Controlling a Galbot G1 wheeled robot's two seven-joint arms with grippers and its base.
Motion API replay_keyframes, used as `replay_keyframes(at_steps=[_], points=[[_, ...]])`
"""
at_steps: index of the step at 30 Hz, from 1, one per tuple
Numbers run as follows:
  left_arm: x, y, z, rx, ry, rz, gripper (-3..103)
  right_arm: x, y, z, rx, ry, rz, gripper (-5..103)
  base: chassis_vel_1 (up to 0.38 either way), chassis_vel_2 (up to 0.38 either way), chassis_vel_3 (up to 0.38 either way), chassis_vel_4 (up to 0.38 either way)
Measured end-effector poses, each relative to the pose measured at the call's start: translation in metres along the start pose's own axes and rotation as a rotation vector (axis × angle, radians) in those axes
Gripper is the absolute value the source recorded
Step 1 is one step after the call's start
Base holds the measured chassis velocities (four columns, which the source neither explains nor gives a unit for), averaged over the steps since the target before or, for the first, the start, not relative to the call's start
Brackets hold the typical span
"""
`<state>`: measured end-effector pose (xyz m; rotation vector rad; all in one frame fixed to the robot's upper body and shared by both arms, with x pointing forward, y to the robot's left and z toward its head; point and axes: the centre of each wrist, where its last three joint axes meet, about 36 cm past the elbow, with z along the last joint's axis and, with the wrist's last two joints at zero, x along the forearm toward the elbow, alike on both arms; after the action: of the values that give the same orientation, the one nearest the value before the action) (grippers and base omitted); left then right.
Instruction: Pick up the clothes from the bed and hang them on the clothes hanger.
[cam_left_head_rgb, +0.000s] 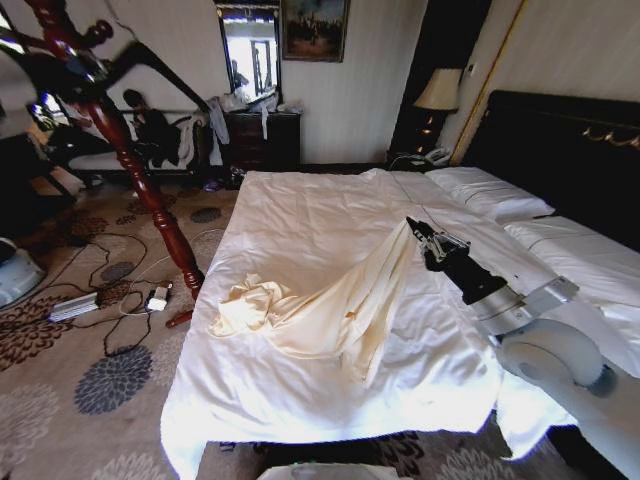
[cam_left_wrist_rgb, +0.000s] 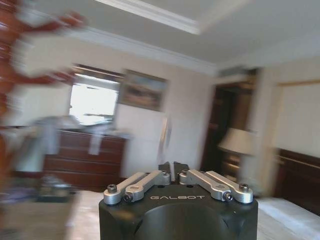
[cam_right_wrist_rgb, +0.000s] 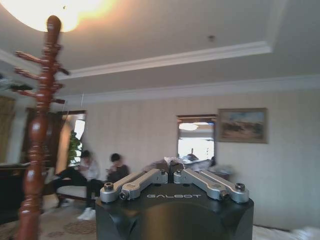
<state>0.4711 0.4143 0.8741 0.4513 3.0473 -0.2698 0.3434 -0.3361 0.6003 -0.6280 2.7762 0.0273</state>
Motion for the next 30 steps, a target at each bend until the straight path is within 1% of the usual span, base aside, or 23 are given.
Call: replay_keyframes(at_steps=[1, 2, 3, 4, 5, 7, 8, 10, 12, 13, 14, 16, 17, 19, 21, 23, 24, 25, 26, 27, 28, 29, 30], points=[[0.000, -0.011, 0.018, -0.004, 0.013, 0.075, 2, 0.001, 0.000, 0.001, -0.011, 0.005, 0.034, 0, 0.000, 0.000, 0.000, 0.000], [-0.001, -0.017, 0.029, -0.002, 0.023, 0.117, 0, 0.002, 0.000, 0.001, -0.017, 0.006, 0.054, 0, 0.000, 0.000, 0.000, 0.000], [-0.001, -0.017, 0.029, -0.002, 0.023, 0.117, 0, 0.002, 0.000, 0.001, -0.017, 0.006, 0.054, 0, 0.000, 0.000, 0.000, 0.000], [-0.003, -0.028, 0.045, 0.016, 0.044, 0.168, 0, 0.003, 0.001, 0.001, -0.027, 0.007, 0.086, 0, 0.000, 0.000, 0.000, 0.000], [-0.007, -0.039, 0.064, 0.032, 0.087, 0.202, 0, 0.005, 0.001, 0.002, -0.034, 0.008, 0.109, 0, 0.000, 0.000, 0.000, 0.000], [-0.019, -0.055, 0.109, 0.038, 0.165, 0.183, 0, 0.006, 0.001, 0.004, -0.040, 0.010, 0.129, 0, 0.000, 0.000, 0.000, 0.000], [-0.019, -0.055, 0.109, 0.038, 0.165, 0.183, 0, 0.006, 0.001, 0.004, -0.040, 0.010, 0.129, 0, 0.000, 0.000, 0.000, 0.000], [-0.028, -0.069, 0.166, 0.011, 0.257, 0.155, 0, 0.009, 0.002, 0.011, -0.046, 0.021, 0.142, 0, 0.000, 0.000, 0.000, 0.000], [-0.026, -0.075, 0.207, -0.014, 0.354, 0.120, 0, 0.014, 0.003, 0.017, -0.050, 0.042, 0.150, 0, 0.000, 0.000, 0.000, 0.000], [-0.026, -0.075, 0.207, -0.014, 0.354, 0.120, 0, 0.014, 0.003, 0.017, -0.050, 0.042, 0.150, 0, 0.000, 0.000, 0.000, 0.000], [-0.023, -0.073, 0.231, -0.040, 0.412, 0.088, 0, 0.017, 0.003, 0.020, -0.048, 0.051, 0.154, 0, 0.000, 0.000, 0.000, 0.000], [-0.017, -0.068, 0.265, -0.098, 0.486, 0.034, 0, 0.020, 0.002, 0.024, -0.045, 0.055, 0.165, 0, 0.000, 0.000, 0.000, 0.000], [-0.014, -0.066, 0.275, -0.120, 0.503, 0.018, -3, 0.021, 0.002, 0.024, -0.047, 0.053, 0.169, 0, 0.000, 0.000, 0.000, 0.000], [-0.012, -0.067, 0.283, -0.137, 0.517, 0.008, -3, 0.021, 0.002, 0.025, -0.051, 0.051, 0.171, 0, 0.000, 0.000, 0.000, 0.000], [-0.008, -0.077, 0.296, -0.173, 0.536, 0.009, 7, 0.021, 0.003, 0.026, -0.058, 0.048, 0.174, 0, 0.000, 0.000, 0.000, 0.000], [-0.002, -0.092, 0.315, -0.246, 0.556, 0.014, 18, 0.022, 0.004, 0.028, -0.063, 0.047, 0.178, 0, 0.000, 0.000, 0.000, 0.000], [-0.002, -0.092, 0.315, -0.246, 0.556, 0.014, 18, 0.022, 0.004, 0.028, -0.063, 0.047, 0.178, 0, 0.000, 0.000, 0.000, 0.000], [0.002, -0.099, 0.328, -0.301, 0.563, 0.010, 18, 0.023, 0.005, 0.028, -0.065, 0.047, 0.180, 0, 0.000, 0.000, 0.000, 0.000], [0.007, -0.107, 0.346, -0.381, 0.573, 0.004, 23, 0.023, 0.005, 0.029, -0.066, 0.047, 0.183, 0, 0.000, 0.000, 0.000, 0.000], [0.011, -0.113, 0.360, -0.438, 0.582, 0.001, 28, 0.024, 0.006, 0.030, -0.067, 0.047, 0.185, 0, 0.000, 0.000, 0.000, 0.000], [0.018, -0.120, 0.379, -0.514, 0.588, -0.008, 34, 0.024, 0.006, 0.030, -0.069, 0.047, 0.189, 0, 0.000, 0.000, 0.000, 0.000], [0.018, -0.120, 0.379, -0.514, 0.588, -0.008, 34, 0.024, 0.006, 0.030, -0.069, 0.047, 0.189, 0, 0.000, 0.000, 0.000, 0.000], [0.025, -0.125, 0.395, -0.577, 0.590, -0.018, 40, 0.025, 0.005, 0.031, -0.071, 0.046, 0.193, 0, 0.000, 0.000, 0.000, 0.000]])
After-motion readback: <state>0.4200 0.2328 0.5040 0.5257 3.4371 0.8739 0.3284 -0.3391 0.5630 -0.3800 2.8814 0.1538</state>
